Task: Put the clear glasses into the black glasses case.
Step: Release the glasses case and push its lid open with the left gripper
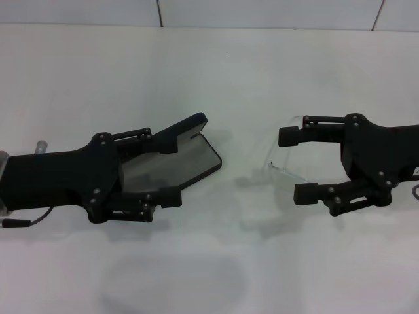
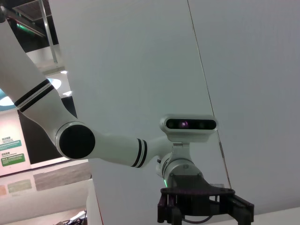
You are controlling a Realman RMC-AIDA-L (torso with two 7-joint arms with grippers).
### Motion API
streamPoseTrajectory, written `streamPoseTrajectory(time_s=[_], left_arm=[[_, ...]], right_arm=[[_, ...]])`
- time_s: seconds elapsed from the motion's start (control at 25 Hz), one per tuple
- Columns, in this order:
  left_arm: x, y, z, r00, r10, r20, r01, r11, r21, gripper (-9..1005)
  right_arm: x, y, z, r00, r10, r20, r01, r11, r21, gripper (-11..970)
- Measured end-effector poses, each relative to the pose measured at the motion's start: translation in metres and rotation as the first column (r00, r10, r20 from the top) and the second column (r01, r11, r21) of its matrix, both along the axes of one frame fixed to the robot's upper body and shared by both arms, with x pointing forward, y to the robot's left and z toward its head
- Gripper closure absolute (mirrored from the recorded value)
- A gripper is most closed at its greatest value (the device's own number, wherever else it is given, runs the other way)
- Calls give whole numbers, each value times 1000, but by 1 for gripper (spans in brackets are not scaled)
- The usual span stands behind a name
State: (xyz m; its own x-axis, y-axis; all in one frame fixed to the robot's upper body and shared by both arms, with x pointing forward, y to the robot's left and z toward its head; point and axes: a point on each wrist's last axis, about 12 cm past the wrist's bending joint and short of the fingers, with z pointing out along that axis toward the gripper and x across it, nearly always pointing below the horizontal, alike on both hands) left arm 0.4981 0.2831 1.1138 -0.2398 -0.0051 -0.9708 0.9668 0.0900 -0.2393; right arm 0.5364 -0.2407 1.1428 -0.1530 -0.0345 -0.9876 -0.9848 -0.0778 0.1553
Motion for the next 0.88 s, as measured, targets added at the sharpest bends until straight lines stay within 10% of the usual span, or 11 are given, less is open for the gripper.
streamPoseTrajectory(time_s=[0.88], left_arm=[[26, 7, 28, 997, 60, -50, -59, 998, 9, 173]], right_arm=[[-1, -17, -9, 990, -140, -12, 140, 990, 1, 102]])
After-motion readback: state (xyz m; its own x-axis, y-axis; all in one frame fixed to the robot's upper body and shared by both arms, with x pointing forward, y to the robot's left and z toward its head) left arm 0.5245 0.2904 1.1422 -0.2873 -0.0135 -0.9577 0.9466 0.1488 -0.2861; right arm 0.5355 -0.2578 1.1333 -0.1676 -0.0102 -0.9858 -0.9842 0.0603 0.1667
